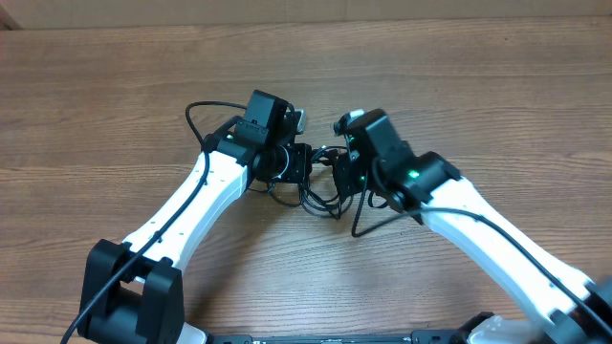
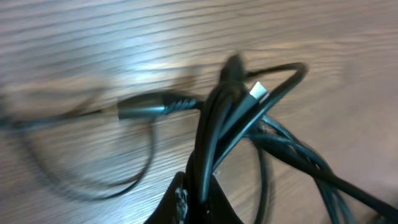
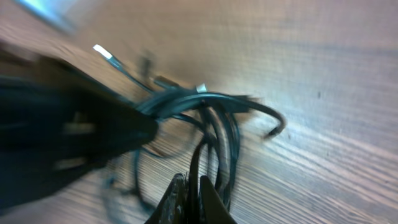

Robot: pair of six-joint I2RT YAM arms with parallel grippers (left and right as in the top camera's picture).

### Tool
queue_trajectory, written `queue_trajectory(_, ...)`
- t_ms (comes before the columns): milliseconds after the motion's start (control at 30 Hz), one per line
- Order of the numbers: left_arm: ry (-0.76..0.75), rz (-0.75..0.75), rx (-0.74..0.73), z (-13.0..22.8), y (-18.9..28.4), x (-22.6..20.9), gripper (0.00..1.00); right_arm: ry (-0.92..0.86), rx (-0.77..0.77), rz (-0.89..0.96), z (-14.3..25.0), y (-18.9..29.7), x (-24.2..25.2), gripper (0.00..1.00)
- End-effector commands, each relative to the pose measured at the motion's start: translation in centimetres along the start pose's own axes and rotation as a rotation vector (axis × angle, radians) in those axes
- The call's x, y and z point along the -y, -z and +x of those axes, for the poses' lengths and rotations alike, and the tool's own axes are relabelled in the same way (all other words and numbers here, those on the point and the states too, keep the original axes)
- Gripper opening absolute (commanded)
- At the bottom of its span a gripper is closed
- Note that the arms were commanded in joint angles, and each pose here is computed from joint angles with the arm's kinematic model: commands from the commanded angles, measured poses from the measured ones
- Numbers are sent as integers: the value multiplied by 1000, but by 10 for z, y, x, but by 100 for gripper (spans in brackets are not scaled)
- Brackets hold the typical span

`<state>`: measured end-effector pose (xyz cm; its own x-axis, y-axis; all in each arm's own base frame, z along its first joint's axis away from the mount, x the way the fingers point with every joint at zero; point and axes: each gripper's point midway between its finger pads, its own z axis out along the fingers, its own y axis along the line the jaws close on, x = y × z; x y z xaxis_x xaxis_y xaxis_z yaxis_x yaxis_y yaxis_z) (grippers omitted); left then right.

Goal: Untangle cables

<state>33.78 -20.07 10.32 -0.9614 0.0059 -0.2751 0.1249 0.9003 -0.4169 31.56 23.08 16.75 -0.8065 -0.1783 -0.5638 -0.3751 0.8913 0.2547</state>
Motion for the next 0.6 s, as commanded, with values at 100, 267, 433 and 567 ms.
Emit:
queue_trajectory(100, 309, -248, 130, -16, 9, -46, 4, -208, 278, 18, -52, 99, 27, 4)
queue_trajectory(267, 388, -248, 145, -17, 9, -46, 4, -460, 284, 314, -27, 123, 105, 4)
queue_trajectory(433, 338, -246, 137, -17, 9, -45, 4, -320, 156, 143, -17, 100, 76, 19)
queue_trajectory(567, 180, -201, 106, -17, 6, -35, 5, -18, 68, -51, -15, 72, 35, 43)
